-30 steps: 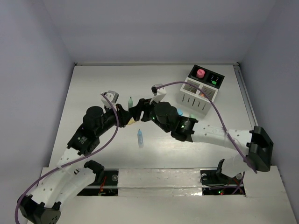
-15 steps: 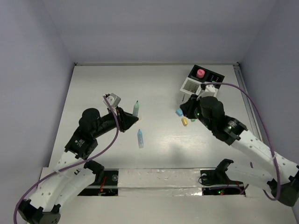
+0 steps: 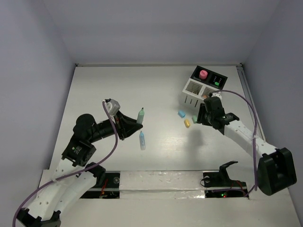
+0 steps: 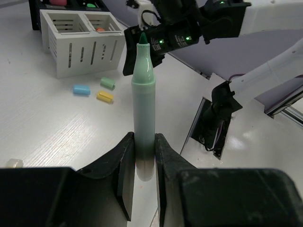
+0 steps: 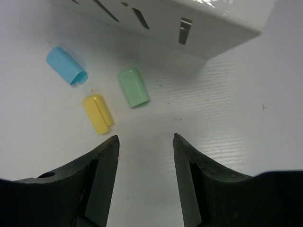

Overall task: Sort the stationery into containers
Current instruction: Close the pen cap on the pen.

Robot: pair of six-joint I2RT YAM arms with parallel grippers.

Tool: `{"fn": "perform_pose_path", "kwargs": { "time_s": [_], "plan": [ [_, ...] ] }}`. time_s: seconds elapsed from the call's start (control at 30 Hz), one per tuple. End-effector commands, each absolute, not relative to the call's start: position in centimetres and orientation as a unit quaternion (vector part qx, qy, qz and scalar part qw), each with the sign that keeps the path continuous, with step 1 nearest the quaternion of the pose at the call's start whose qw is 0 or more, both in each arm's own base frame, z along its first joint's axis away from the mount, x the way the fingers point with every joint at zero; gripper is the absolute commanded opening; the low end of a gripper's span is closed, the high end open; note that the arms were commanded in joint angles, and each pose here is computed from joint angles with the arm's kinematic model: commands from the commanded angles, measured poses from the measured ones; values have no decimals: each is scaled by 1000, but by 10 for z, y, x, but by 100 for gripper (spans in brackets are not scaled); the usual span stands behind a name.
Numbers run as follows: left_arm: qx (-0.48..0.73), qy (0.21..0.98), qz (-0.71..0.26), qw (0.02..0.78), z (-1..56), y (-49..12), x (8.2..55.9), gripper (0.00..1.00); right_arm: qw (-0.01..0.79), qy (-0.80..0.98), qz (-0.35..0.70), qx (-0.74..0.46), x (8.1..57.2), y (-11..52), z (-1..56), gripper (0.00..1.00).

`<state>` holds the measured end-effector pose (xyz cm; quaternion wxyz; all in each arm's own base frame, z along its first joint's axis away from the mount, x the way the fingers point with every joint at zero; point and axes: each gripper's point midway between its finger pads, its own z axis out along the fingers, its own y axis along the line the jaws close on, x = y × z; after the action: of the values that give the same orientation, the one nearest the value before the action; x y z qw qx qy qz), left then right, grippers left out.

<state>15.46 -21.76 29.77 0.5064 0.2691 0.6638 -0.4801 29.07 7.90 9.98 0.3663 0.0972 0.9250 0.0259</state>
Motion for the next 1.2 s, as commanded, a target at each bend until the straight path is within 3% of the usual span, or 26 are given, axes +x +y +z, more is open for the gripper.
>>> {"fn": "perform_pose_path", "kwargs": {
  "time_s": [0.0, 0.73, 1.0, 1.17],
  "plan": [
    [284, 634, -490, 527, 313, -218, 150, 0, 383, 921, 50, 56, 317, 93, 96, 56],
    [278, 633, -484, 536, 316, -216, 152, 0, 283, 959, 17, -23, 351, 100, 46, 58],
    [278, 633, -485, 535, 315, -217, 152, 0, 266, 963, 23, -28, 356, 106, 36, 52],
    [277, 635, -485, 534, 314, -216, 152, 0, 248, 968, 41, -24, 354, 114, 29, 43]
  ]
}}
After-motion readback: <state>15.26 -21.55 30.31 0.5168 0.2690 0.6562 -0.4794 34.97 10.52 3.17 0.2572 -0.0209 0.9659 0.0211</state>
